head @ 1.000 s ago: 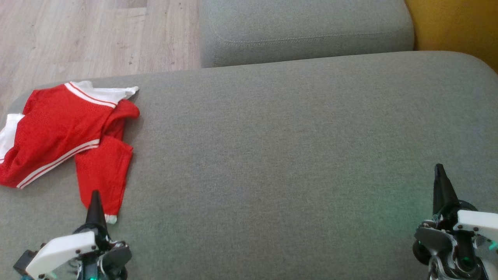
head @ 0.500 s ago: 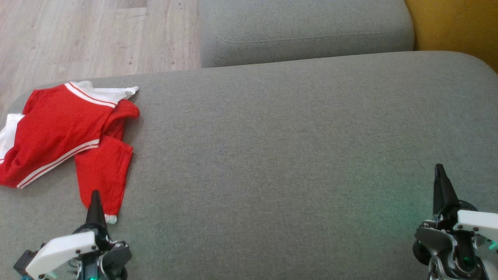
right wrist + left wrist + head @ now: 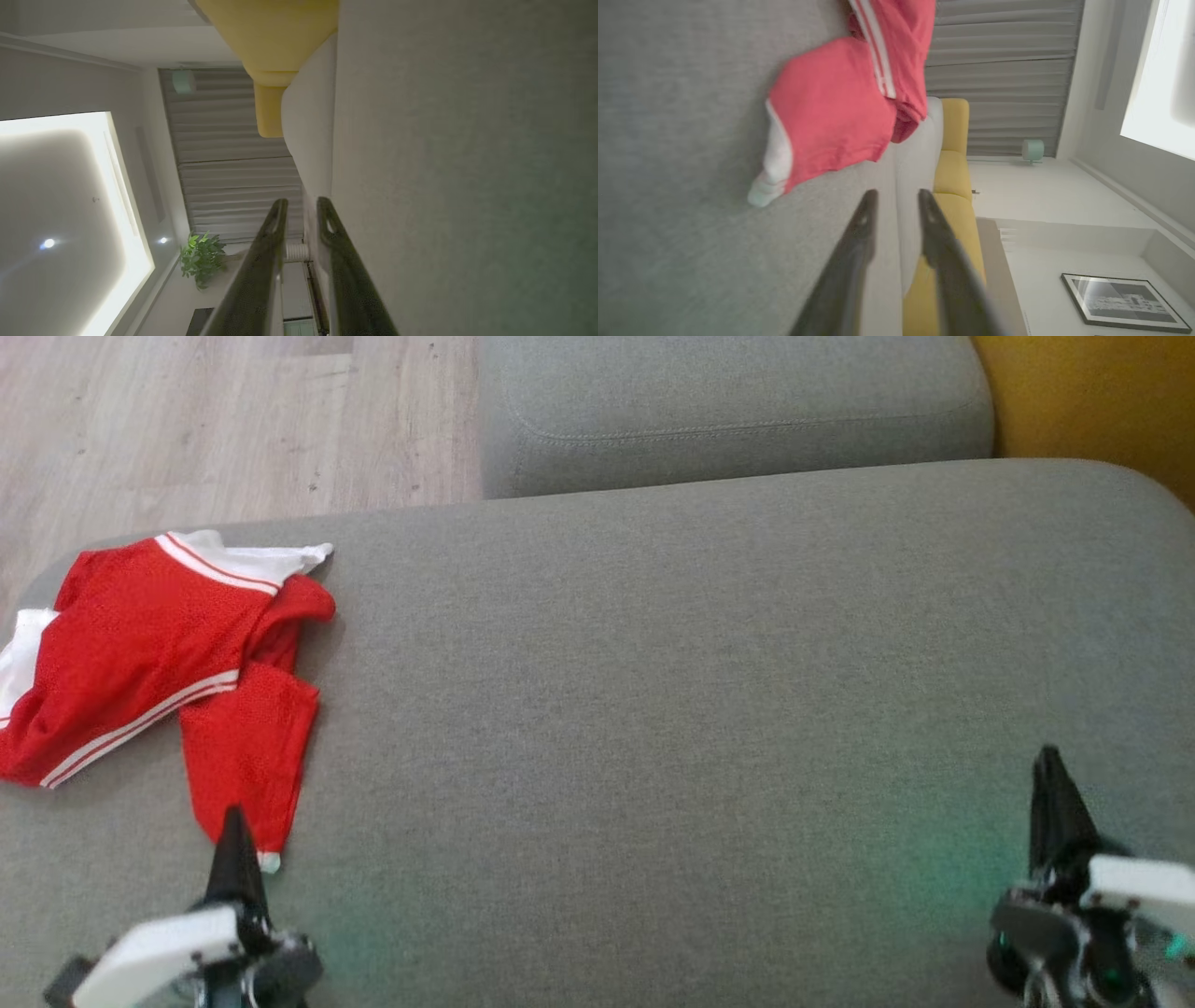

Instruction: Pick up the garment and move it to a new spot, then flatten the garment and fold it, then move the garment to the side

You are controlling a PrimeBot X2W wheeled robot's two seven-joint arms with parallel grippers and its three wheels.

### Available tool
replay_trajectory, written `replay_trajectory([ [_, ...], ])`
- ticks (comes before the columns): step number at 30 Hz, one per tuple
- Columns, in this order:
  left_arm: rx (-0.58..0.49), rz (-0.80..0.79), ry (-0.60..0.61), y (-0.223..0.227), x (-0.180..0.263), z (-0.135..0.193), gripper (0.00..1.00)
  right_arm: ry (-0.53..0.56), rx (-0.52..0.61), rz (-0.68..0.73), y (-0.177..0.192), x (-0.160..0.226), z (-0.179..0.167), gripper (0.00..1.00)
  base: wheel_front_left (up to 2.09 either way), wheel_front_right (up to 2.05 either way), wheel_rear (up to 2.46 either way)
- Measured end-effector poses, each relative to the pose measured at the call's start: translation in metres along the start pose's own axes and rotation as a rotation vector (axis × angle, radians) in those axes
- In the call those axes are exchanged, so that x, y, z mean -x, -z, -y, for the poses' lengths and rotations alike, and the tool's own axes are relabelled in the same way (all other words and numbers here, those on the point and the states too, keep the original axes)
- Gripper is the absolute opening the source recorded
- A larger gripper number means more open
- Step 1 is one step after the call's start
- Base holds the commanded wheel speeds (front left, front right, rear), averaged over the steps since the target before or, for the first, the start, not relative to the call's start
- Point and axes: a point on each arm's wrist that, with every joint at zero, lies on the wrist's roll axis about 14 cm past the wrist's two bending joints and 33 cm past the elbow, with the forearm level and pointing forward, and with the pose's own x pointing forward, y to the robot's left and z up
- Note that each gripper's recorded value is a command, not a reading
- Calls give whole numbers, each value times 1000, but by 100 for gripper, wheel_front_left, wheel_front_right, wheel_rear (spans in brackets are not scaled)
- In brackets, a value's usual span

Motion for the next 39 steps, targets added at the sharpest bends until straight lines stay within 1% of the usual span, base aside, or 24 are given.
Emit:
replay_trajectory([
  [2, 5, 0, -48, 1, 7, -17, 100, 50, -3, 3, -1, 7, 17, 100, 0, 0, 0],
  [4, 7, 4, -74, 1, 12, -26, 100, 72, -3, 4, -1, 12, 25, 100, 0, 0, 0],
  [10, -5, 8, -70, 2, 11, -24, 100, 67, 26, 0, 2, 11, 23, 100, 0, 0, 0],
  [15, -47, 2, -71, 5, 10, -24, 100, 68, 97, -3, 3, 10, 22, 100, 0, 0, 0],
  [21, -128, -5, -66, 8, 10, -22, 100, 55, 202, -11, 6, 9, 17, 100, 0, 0, 0],
  [31, -312, -39, -68, 18, 9, -22, 100, 39, 397, -42, 16, 7, 12, 100, 0, 0, 0],
  [39, -435, -50, -65, 22, 8, -22, 100, 23, 523, -54, 22, 6, 10, 100, 0, 0, 0],
])
